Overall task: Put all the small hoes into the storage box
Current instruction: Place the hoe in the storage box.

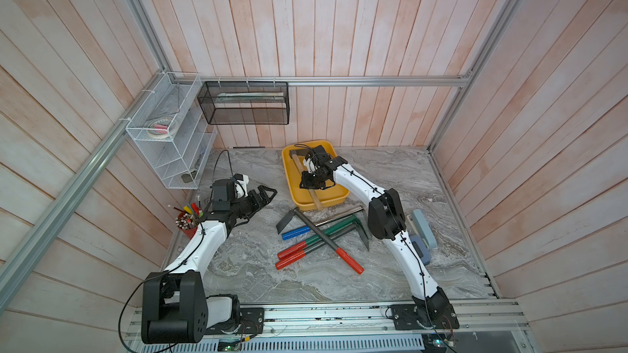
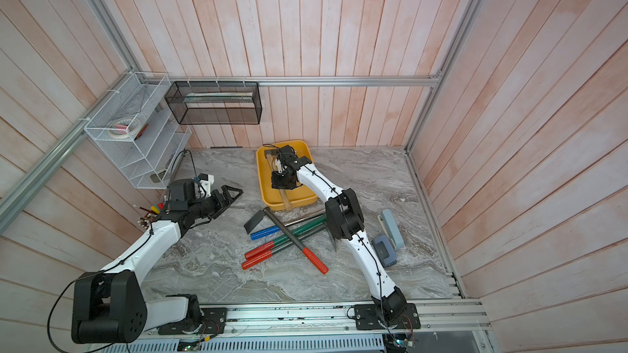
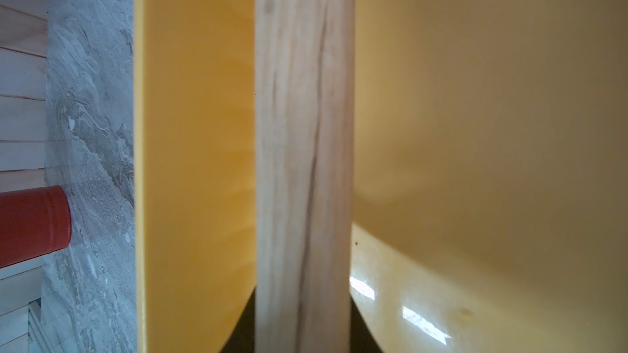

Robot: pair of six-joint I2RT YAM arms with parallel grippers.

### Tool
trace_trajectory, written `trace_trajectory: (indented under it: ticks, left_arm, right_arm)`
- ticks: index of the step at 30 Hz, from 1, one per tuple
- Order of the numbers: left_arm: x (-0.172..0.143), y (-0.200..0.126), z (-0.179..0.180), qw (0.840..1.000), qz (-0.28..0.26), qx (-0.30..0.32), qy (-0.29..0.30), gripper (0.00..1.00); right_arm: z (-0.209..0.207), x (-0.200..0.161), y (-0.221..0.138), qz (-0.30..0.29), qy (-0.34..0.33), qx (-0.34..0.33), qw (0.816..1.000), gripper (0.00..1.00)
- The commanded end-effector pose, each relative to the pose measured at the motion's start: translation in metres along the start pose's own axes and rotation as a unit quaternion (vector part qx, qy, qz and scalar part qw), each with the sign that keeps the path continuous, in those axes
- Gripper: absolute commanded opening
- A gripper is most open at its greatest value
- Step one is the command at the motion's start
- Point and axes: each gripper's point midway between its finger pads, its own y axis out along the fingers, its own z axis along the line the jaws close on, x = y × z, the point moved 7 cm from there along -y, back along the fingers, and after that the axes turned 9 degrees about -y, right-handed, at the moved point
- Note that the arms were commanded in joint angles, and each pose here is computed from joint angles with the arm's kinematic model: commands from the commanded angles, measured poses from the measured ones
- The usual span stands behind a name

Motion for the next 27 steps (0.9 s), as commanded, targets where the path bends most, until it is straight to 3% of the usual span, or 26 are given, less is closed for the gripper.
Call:
trace_trajectory:
  ticks: [1, 27]
  left_arm:
    - [-0.0045, 0.0050, 0.0073, 1.000, 0.008, 0.011, -0.002, 1.00]
    - [-0.0045, 0.0042, 0.0078, 1.000, 0.007, 0.015, 0.000, 1.00]
  right_arm:
    - [0.0088, 0.0216, -0.0060, -0.047, -0.023, 0.028, 0.998, 0.05]
    - [0.0059, 0.0172, 0.0032, -0.038, -0.018, 0.031, 0.999, 0.34]
